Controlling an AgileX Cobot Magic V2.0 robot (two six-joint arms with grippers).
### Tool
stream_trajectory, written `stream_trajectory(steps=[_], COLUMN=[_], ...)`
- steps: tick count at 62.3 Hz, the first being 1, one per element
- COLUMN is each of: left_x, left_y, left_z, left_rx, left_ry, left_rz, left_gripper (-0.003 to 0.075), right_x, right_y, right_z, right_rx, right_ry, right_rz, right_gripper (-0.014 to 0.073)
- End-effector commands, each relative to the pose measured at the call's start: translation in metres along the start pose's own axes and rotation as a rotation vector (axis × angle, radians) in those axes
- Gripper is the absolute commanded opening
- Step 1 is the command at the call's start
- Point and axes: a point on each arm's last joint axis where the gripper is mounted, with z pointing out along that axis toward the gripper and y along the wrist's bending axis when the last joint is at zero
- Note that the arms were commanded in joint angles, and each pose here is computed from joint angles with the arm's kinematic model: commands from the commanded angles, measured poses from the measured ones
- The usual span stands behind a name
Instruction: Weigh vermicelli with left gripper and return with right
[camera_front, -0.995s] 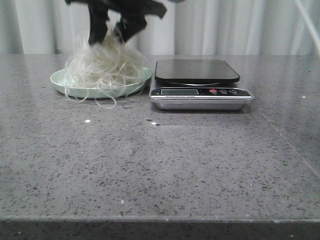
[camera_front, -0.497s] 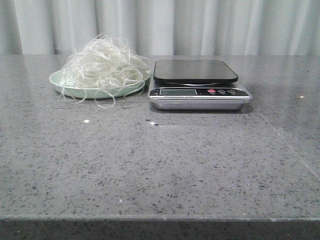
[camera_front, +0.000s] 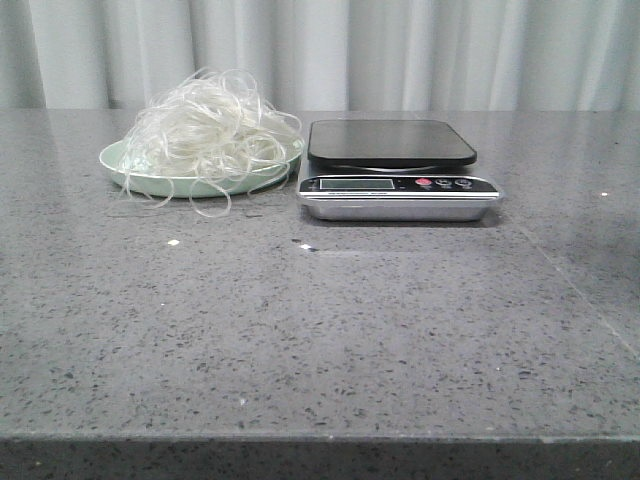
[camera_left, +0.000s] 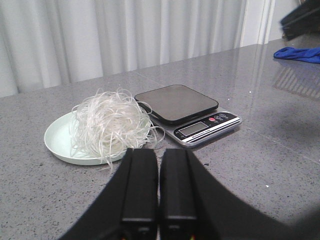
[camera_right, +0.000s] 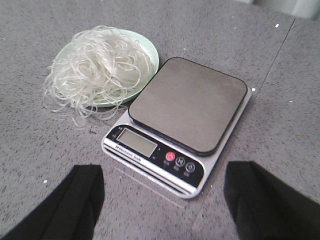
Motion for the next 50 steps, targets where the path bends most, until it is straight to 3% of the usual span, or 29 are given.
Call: stream_trajectory(steps=[1, 13, 16, 22, 29, 33, 34, 35, 36, 38, 40, 44, 50], left_x=[-0.015, -0.015, -0.015, -0.015, -0.015, -0.015, -0.015, -0.015, -0.015, -0.015, -0.015, -0.015, -0.015], left_y=[0.001, 0.001, 0.001, 0.001, 0.001, 0.001, 0.001, 0.001, 0.001, 0.001, 0.001, 0.001, 0.001], left_z=[-0.001, -0.001, -0.001, -0.001, -0.001, -0.001, -0.001, -0.001, -0.001, -0.001, -0.001, -0.001, -0.001], left_rx=[-0.009, -0.009, -0.009, -0.009, -0.009, -0.009, -0.009, -0.009, -0.009, -0.009, -0.009, -0.009, -0.009], left_ry=[-0.092, -0.092, -0.092, -0.092, -0.092, -0.092, -0.092, -0.092, -0.092, -0.092, -0.092, -0.092, -0.092], left_rz=[-0.005, -0.005, -0.005, -0.005, -0.005, -0.005, -0.005, -0.005, -0.005, -0.005, -0.005, -0.005, -0.005], left_gripper=[0.0127, 0.0127, 0.0127, 0.0127, 0.0127, 0.0127, 0.0127, 0.0127, 0.0127, 0.0127, 0.0127, 0.0127, 0.0127], right_x=[0.013, 0.078, 0.095, 0.114, 0.126, 0.127, 0.127, 0.127, 0.127, 0.127, 0.127, 0.127, 0.127], right_y=[-0.001, -0.003, -0.004, -0.005, -0.005, -0.005, -0.005, -0.005, -0.005, -0.005, -0.005, -0.005, -0.005], right_z=[-0.029, -0.059, -0.069, -0.079, -0.084, -0.084, -0.084, -0.084, -0.084, -0.084, -0.084, -0.084, -0.084], right_rx=[0.026, 0.039, 0.044, 0.051, 0.052, 0.052, 0.052, 0.052, 0.052, 0.052, 0.052, 0.052, 0.052], right_ry=[-0.159, -0.319, -0.412, -0.541, -0.593, -0.594, -0.594, -0.594, -0.594, -0.594, -0.596, -0.596, -0.593], right_rz=[-0.037, -0.039, -0.04, -0.042, -0.044, -0.044, -0.044, -0.044, -0.044, -0.044, -0.044, -0.044, -0.044], right_gripper=[0.0596, 0.0596, 0.0596, 0.0596, 0.0592, 0.0509, 0.0409, 0.0409, 0.0299, 0.0179, 0.0119, 0.0179, 0.0186])
